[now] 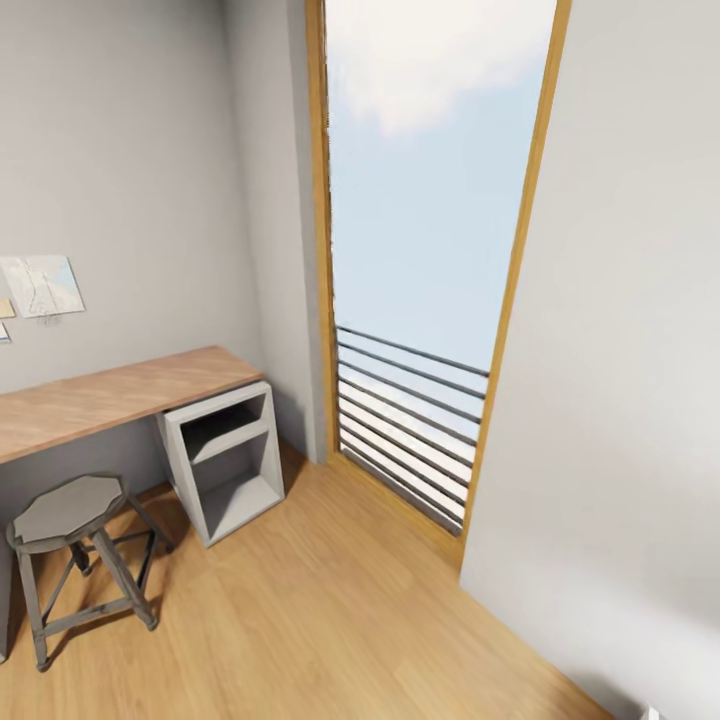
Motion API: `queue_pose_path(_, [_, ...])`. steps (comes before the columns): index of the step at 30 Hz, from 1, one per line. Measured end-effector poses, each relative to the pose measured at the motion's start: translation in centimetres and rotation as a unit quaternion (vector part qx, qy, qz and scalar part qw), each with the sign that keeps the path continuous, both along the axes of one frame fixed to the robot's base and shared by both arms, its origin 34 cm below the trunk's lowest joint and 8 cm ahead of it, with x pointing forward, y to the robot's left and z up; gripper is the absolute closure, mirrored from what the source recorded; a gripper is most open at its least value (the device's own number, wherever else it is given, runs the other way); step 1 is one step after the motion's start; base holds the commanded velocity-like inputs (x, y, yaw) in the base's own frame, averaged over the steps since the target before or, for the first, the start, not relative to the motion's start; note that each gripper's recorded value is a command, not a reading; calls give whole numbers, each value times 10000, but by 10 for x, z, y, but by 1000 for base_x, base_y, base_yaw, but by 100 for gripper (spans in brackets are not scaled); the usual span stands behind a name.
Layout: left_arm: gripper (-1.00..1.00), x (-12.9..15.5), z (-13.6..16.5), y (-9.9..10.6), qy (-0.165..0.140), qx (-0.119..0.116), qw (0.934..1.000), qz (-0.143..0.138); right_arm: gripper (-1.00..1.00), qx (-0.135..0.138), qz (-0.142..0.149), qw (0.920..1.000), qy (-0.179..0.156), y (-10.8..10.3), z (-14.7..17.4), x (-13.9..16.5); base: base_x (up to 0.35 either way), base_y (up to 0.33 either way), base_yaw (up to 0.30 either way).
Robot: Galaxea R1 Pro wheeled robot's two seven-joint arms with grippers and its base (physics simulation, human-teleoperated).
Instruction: Attach the digital camera to the camera tripod in the bedroom.
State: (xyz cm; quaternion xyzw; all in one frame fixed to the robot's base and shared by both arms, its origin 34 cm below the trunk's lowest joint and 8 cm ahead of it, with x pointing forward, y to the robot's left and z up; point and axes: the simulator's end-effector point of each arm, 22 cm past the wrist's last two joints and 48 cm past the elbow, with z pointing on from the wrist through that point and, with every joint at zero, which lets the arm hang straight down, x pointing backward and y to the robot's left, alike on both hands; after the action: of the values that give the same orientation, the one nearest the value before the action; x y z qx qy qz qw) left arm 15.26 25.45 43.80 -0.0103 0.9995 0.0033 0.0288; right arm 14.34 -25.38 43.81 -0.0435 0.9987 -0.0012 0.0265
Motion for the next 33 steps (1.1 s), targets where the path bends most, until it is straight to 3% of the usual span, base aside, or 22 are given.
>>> queue_pose_path(17, [-100, 0, 0, 0, -3, -6, 10000, 0, -100, -3, -2, 10000, 0, 0, 0, 0, 141, 0, 0])
queue_pose_path(33, [-100, 0, 0, 0, -2, 1, 10000, 2, -100, -5, -5, 10000, 1, 0, 0, 0, 22, 0, 39])
